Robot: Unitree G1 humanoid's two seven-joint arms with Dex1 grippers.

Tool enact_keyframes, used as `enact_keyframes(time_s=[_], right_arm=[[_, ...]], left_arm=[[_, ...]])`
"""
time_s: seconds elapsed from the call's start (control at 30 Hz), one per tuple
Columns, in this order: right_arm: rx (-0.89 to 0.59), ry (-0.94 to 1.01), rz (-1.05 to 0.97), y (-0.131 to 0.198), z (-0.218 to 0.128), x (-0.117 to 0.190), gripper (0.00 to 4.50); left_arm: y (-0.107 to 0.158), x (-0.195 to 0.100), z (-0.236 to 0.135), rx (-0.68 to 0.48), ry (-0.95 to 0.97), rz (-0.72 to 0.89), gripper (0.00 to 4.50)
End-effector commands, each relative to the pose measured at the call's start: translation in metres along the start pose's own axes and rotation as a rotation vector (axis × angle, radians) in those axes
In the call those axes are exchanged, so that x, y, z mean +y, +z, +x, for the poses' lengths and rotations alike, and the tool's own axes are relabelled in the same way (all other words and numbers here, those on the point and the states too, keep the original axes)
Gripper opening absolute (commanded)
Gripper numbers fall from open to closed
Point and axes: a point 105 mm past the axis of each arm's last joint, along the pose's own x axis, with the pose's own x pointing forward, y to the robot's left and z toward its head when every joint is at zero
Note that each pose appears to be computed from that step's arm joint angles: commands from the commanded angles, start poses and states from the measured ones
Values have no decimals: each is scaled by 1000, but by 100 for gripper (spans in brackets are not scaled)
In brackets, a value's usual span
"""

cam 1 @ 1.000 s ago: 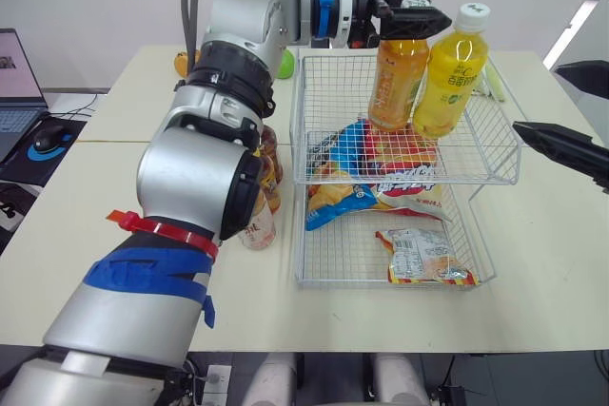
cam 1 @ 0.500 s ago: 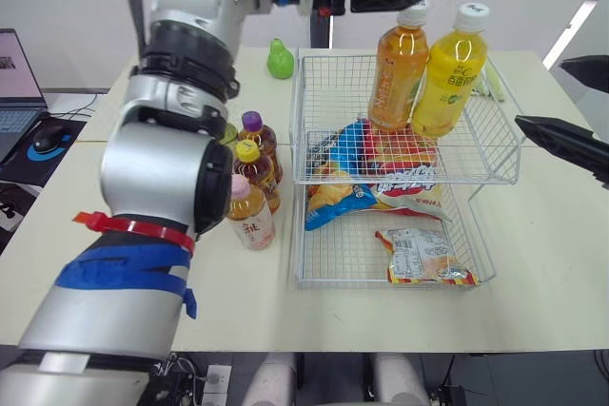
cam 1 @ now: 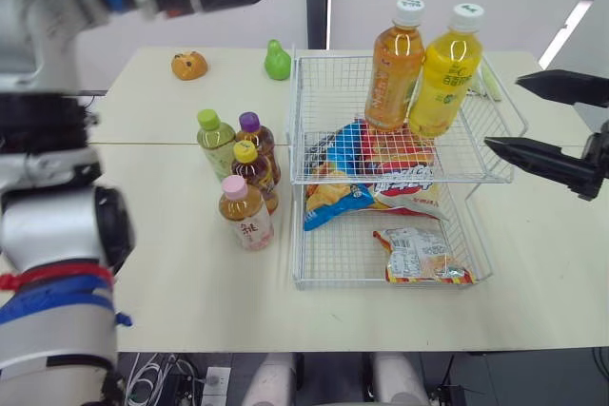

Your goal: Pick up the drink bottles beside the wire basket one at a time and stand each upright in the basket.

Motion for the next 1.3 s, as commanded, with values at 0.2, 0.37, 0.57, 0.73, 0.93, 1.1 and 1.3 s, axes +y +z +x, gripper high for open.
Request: enact_keyframes(time_s=[0.2, 0.37, 0.57, 0.73, 0.93, 1.1, 1.3], right_arm=[[-67, 205, -55, 13, 29, 12, 450], [-84, 287, -54, 14, 43, 18, 450], [-83, 336, -46, 12, 51, 22, 450], [-79, 342, -49, 12, 51, 21, 450], [-80, 338, -51, 14, 51, 20, 450], [-82, 343, -51, 14, 52, 21, 450], [-84, 341, -49, 14, 54, 20, 450]], left_arm=[[-33, 8, -87, 101, 262, 2, 446], [-65, -4, -112, 166, 308, -44, 446], [-112, -34, -102, 187, 350, -125, 446], [-121, -44, -74, 88, 482, -163, 446], [-124, -43, -45, 45, 569, -180, 446], [-130, -34, -27, 56, 589, -198, 446], [-133, -27, -1, 40, 557, -242, 446]])
